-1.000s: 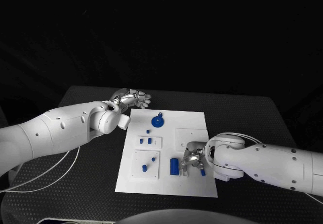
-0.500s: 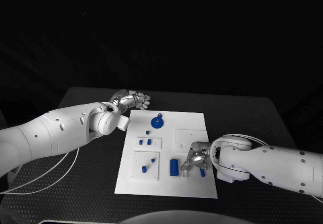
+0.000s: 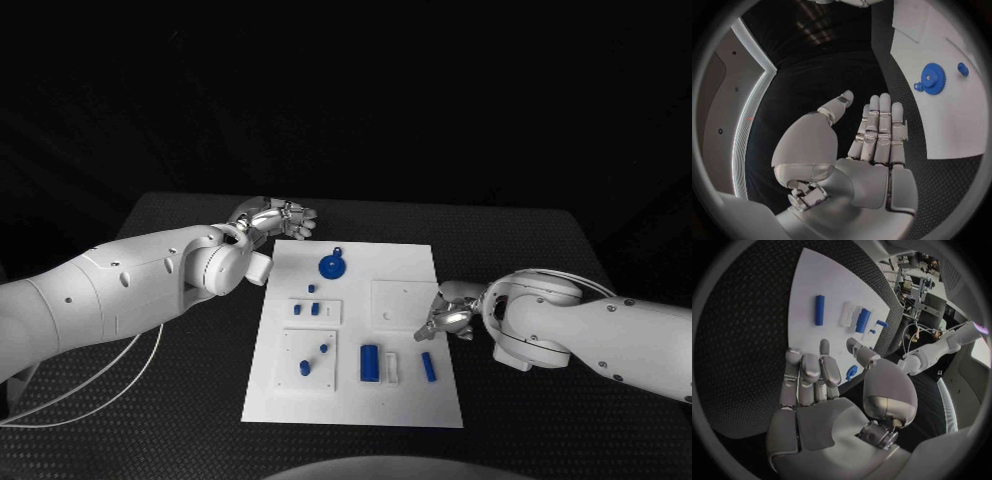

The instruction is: Assemble the parts on the task board

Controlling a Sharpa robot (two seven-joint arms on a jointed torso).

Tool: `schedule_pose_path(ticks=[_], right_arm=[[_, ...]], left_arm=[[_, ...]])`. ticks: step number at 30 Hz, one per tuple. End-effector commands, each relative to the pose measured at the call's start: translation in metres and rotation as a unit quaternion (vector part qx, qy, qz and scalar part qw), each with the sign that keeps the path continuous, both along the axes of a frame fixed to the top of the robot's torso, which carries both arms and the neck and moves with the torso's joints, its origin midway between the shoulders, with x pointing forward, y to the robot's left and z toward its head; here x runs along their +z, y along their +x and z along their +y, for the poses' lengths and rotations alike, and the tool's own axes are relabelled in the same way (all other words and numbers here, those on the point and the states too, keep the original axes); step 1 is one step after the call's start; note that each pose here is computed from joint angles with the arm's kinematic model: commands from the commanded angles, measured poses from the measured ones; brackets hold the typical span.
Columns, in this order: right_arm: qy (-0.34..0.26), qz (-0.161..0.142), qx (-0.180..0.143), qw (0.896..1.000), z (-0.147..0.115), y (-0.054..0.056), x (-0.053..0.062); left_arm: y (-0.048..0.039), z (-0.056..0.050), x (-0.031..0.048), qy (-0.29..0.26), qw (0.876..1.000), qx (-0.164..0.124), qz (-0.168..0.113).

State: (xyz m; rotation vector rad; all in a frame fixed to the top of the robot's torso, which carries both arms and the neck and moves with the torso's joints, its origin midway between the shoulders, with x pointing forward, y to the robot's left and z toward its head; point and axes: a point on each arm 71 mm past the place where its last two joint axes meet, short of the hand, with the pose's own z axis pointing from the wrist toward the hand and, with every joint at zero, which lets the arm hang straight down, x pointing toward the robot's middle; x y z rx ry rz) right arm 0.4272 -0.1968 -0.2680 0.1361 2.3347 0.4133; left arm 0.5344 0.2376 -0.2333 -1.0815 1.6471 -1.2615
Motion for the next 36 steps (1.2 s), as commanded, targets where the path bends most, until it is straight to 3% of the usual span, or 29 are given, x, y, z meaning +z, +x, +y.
schedule_pose_path(ticks=[1, 15, 28, 36], right_arm=[[-0.041, -0.002, 0.018, 0.999, -0.008, -0.001, -0.003], [-0.089, 0.028, 0.037, 0.995, -0.012, -0.016, -0.033], [-0.081, 0.032, 0.053, 0.995, 0.002, -0.021, -0.043], [-0.106, 0.023, 0.082, 0.991, 0.01, -0.027, -0.054]], left_arm=[[-0.0005, -0.002, 0.0012, -0.006, 1.0, -0.007, -0.002], [-0.0006, -0.002, 0.0008, -0.007, 1.0, -0.009, -0.001], [-0.0007, -0.002, 0.0006, -0.007, 1.0, -0.009, 0.0], [-0.001, -0.003, 0.0005, -0.007, 1.0, -0.012, 0.001]])
